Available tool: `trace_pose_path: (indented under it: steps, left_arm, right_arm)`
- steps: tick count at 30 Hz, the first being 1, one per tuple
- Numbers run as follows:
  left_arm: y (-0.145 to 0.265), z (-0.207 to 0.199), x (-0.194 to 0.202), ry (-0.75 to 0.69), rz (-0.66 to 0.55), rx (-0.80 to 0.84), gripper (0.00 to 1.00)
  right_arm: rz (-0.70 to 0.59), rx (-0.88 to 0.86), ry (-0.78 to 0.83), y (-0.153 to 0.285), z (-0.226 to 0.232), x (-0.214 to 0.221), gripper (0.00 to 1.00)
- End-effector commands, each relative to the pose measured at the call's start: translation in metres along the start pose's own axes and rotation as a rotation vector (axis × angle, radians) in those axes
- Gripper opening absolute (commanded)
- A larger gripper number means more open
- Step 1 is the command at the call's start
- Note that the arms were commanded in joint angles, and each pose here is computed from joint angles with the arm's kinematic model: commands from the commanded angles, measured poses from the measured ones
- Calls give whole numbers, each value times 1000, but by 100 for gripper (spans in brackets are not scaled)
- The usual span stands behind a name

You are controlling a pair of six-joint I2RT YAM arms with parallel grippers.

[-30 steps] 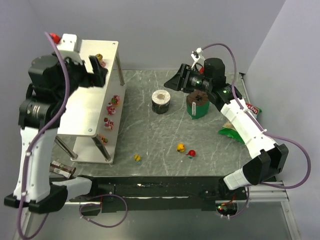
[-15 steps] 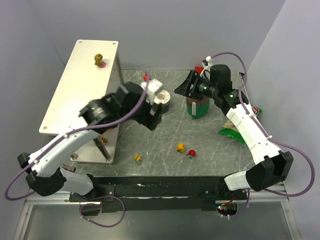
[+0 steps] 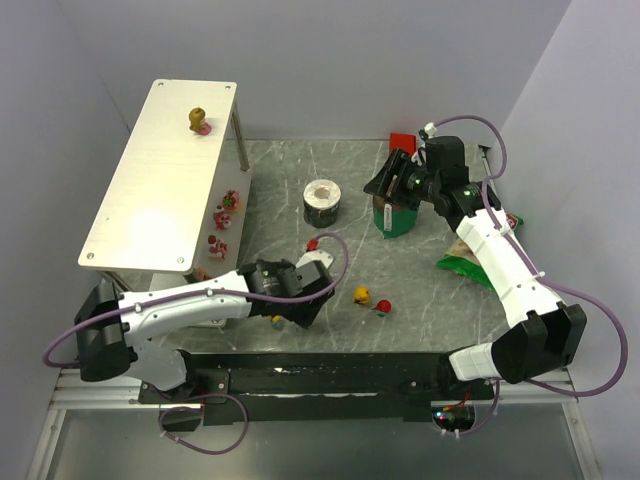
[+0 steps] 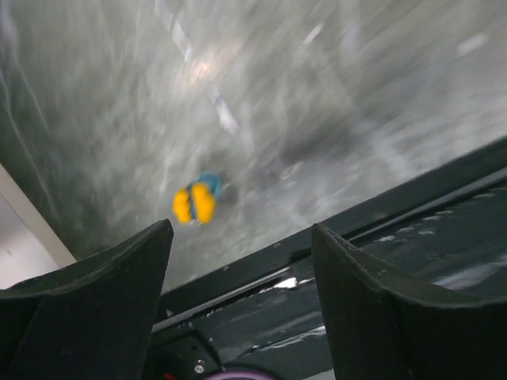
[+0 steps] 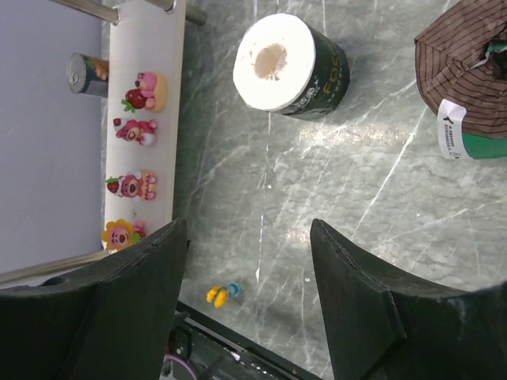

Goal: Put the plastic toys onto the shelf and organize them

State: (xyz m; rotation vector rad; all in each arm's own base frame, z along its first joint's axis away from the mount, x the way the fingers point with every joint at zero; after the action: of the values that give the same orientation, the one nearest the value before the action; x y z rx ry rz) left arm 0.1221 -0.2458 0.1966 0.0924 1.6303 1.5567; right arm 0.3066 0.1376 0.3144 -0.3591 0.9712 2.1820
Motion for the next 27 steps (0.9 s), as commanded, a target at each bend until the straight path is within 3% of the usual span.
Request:
trace_pose_path:
  steps: [1, 7, 14, 19, 27]
  left_arm:
    - [-2, 3, 2, 185, -122, -26, 77]
    - [-33, 1, 18, 201, -67, -102, 75]
    - [-51, 5, 36, 268, -9, -215, 62]
    - [-51, 15, 41, 307, -31, -301, 62]
    - [-70, 7, 55, 302, 27, -284, 66]
  right_arm:
    - [-34, 7, -1, 6, 0, -5, 71]
    - [-9, 9, -17, 0, -4, -1, 71]
    - [-7, 15, -15, 0, -5, 0, 71]
    - [4, 18, -15, -2, -6, 1, 71]
    - [7, 22, -2, -2, -5, -2, 70]
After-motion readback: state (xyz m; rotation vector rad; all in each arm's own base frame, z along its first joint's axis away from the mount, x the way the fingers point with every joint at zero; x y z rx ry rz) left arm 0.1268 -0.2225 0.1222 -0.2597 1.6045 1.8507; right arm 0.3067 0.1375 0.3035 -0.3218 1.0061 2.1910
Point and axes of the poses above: each gripper's point midway between its finger pads, its own y axis back along the fingers, its own z axis along the line the jaws close on, x = y × z, the point moved 7 cm from there along y, back along the fingers, and after that the axes turned 8 degrees about -y, right-handed, at the moved point
